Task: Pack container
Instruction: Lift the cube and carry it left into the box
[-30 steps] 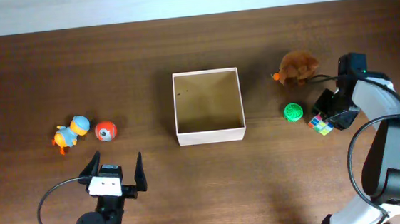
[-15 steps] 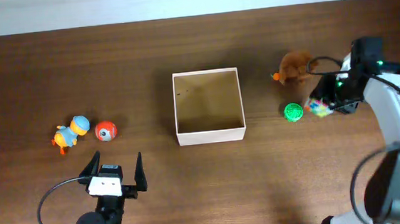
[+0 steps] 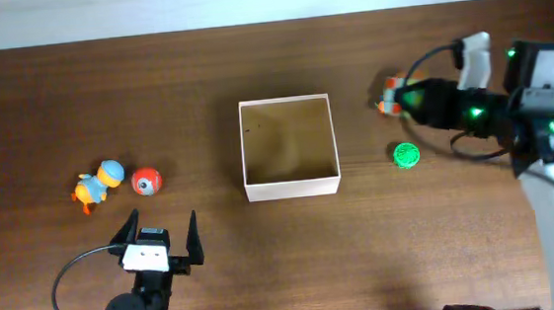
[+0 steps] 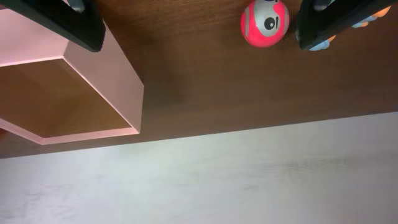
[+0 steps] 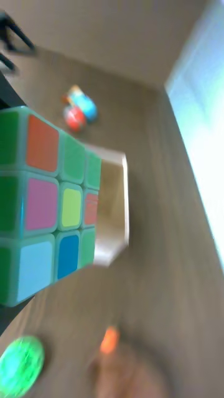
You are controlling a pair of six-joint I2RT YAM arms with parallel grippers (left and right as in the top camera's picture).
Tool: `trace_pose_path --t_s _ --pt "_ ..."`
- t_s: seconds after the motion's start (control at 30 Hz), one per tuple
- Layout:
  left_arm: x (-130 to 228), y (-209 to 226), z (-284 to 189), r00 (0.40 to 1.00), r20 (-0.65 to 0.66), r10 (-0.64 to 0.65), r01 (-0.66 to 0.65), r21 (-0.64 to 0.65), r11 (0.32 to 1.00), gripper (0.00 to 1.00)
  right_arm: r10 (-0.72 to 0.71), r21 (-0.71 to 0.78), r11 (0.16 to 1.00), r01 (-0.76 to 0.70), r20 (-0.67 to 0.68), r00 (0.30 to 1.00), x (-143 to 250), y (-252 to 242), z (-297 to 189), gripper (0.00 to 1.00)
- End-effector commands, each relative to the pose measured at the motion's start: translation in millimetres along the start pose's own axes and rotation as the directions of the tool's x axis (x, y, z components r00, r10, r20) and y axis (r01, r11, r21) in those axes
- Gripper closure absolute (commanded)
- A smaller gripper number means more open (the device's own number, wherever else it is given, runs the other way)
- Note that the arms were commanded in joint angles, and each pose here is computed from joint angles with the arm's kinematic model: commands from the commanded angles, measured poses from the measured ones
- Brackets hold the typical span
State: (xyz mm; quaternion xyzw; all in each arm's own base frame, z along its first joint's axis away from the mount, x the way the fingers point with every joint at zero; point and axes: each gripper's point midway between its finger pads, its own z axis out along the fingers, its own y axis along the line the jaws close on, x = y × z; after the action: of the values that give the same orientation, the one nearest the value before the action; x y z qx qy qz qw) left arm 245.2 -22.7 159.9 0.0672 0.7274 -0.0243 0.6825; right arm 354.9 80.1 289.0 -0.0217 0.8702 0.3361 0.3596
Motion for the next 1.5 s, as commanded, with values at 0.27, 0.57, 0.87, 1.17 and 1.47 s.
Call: trace_pose_path --t_s 0.27,0.57,0.87,1.17,1.47 --pt "0 1 0 1.000 0.001 0.019 -0.019 -0.005 1.000 0.01 -0.320 -0.078 0.946 0.315 -0.065 0.945 37 106 76 0.46" --pt "0 1 0 1.000 0.001 0.019 -0.019 -0.005 1.000 0.01 -0.279 0.234 0.912 0.337 -0.248 0.927 86 51 163 0.48" --pt "0 1 0 1.000 0.001 0.019 -0.019 -0.005 1.000 0.01 -0.251 0.361 0.864 0.351 -0.296 0.922 100 4 204 0.48" --pt "0 1 0 1.000 0.001 0.019 -0.019 -0.005 1.000 0.01 -0.199 0.558 0.796 0.236 -0.128 0.972 67 -17 195 0.46" --pt "0 1 0 1.000 0.001 0.019 -0.019 -0.005 1.000 0.01 -0.184 0.596 0.775 0.210 -0.105 0.977 67 -28 202 0.47"
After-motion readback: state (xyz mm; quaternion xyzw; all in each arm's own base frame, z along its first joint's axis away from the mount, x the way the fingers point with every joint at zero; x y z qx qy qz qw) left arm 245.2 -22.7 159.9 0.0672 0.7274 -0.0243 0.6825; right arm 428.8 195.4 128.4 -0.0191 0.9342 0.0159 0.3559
